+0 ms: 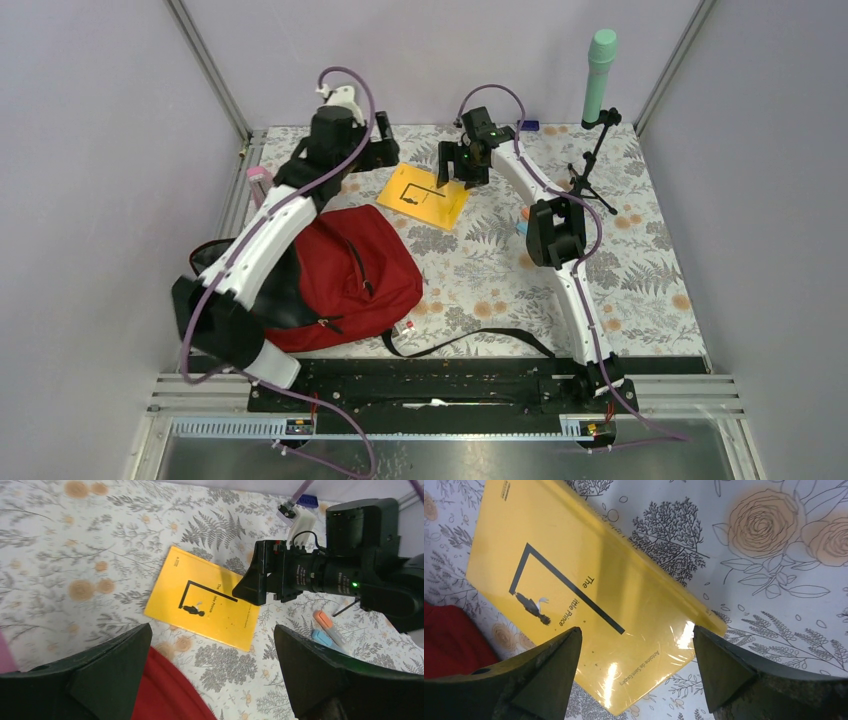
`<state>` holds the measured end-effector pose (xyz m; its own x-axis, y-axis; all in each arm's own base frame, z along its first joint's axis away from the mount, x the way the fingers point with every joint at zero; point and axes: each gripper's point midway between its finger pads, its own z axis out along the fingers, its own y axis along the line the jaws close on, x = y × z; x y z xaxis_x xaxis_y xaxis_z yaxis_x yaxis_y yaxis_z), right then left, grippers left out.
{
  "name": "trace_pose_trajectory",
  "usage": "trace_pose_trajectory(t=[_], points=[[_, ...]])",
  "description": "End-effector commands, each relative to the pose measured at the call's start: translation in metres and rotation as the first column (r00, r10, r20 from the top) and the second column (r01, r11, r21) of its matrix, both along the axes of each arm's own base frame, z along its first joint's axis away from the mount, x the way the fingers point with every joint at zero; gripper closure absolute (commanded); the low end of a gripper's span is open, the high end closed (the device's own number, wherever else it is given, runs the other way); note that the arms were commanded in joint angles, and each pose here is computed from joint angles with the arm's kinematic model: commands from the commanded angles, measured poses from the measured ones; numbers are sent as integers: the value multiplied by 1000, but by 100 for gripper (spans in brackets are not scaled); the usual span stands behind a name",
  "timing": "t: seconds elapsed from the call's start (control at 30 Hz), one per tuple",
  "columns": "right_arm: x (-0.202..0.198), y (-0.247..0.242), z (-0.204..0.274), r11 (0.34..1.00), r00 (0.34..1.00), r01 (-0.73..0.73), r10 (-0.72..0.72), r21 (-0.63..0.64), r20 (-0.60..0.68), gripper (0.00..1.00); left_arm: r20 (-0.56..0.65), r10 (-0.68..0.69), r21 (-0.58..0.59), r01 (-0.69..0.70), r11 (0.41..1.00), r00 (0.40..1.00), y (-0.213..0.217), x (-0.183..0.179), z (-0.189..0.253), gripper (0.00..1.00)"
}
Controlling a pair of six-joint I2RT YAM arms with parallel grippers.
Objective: Pack the student bag
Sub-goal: Move the book to the center of the board.
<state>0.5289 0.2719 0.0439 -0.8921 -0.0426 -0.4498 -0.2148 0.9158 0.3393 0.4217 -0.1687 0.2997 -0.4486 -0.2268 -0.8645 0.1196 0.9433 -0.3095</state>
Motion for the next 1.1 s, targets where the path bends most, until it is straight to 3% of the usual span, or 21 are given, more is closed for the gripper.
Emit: trace_pose_trajectory(t=[0.0,0.23,0.5,0.9,1.07], points=[[-13,12,8,997,998,-45,48,70,-48,11,42,-37,-97,41,994,998,-32,36,11,1],[8,-3,23,999,999,44,-44,25,23,11,-96,-66,-76,59,995,993,-63,93,-61,1],[30,-14,25,973,977,212,-214,89,7,10,-213,10,-104,-33,994,977,-56,131,-124,1],[35,-15,12,945,953,302,-298,123,-47,11,-352,107,-67,-139,988,930,-24,152,-206,1],[28,-10,9,947,956,290,-281,141,-82,12,-394,38,-113,-89,990,918,-38,149,-230,1]])
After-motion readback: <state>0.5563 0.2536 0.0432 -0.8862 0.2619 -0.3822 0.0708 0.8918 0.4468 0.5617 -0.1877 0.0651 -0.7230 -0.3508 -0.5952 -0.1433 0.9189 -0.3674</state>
